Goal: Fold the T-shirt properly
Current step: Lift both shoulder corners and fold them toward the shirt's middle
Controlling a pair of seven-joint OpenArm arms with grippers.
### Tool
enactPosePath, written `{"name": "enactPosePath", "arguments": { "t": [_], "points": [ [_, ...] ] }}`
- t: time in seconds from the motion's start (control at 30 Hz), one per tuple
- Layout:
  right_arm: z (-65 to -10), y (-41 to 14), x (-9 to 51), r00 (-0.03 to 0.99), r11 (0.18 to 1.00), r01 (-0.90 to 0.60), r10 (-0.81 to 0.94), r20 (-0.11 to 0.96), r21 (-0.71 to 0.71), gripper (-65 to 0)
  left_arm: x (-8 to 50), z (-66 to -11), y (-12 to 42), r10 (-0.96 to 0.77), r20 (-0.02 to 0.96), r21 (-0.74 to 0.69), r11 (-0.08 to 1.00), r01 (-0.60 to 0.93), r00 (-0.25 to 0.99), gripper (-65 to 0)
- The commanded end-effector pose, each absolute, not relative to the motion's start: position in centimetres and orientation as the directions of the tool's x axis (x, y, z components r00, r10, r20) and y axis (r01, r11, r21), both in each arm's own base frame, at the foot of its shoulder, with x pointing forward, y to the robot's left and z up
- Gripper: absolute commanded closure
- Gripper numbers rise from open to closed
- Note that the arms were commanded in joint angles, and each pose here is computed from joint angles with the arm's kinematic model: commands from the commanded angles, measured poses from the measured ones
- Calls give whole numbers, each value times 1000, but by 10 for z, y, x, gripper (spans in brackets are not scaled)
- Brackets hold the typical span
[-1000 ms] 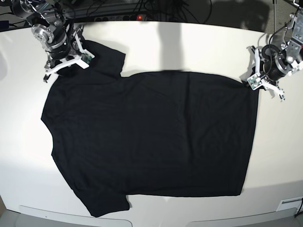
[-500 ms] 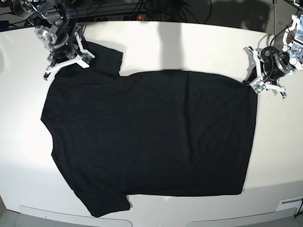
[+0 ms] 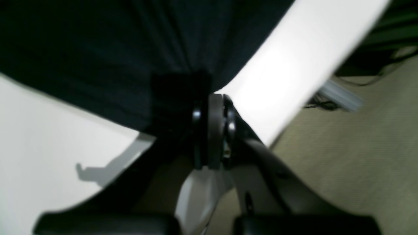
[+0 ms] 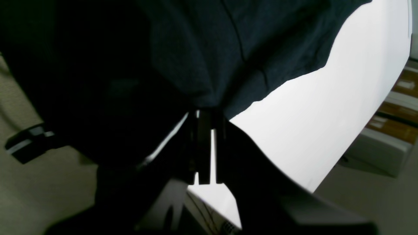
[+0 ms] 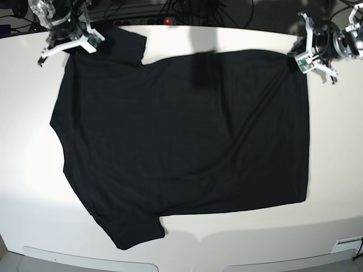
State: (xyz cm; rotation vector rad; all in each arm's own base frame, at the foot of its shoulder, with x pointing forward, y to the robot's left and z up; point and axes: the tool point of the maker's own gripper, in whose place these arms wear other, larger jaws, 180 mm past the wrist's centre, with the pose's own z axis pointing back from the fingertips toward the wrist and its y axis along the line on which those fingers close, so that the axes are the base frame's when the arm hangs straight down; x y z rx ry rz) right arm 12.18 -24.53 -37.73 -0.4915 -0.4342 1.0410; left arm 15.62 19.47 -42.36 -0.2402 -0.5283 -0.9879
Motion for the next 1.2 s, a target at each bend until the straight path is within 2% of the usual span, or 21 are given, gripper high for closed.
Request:
{"name": "enactPosePath", "arguments": {
  "t": [0.0, 0.2, 0.33, 0.43, 0.57, 0.83, 0.97, 1.17],
  "points": [
    [-368, -245, 122, 432, 412, -695, 894, 117, -589, 0, 163, -413, 201, -730, 538, 71, 538, 840, 422, 0],
    [-353, -247, 122, 444, 429, -667, 886, 137, -609, 0, 175, -390, 230, -718, 542, 154, 596, 788, 437, 0],
    [-346, -244, 136, 431, 446, -637, 882, 188, -629, 0, 199, -364, 242, -677, 608, 218, 644, 733, 415, 0],
    [-346, -237, 147, 471, 526, -599, 841, 265, -603, 0, 214, -354, 247, -630, 656, 254, 702, 666, 415, 0],
    [-347, -227, 171, 492, 618, -540, 783, 382, -572, 0, 224, -359, 255, -593, 664, 304, 770, 560, 455, 0],
    [-362, -230, 213, 525, 708, -472, 704, 478, -525, 0, 250, -355, 234, -541, 735, 329, 811, 484, 408, 0],
    [-359, -237, 237, 509, 716, -437, 695, 507, -544, 0, 269, -353, 231, -491, 774, 309, 844, 438, 400, 0],
    [-354, -244, 262, 499, 721, -414, 690, 523, -556, 0, 294, -364, 251, -451, 779, 294, 877, 381, 435, 0]
  ]
}}
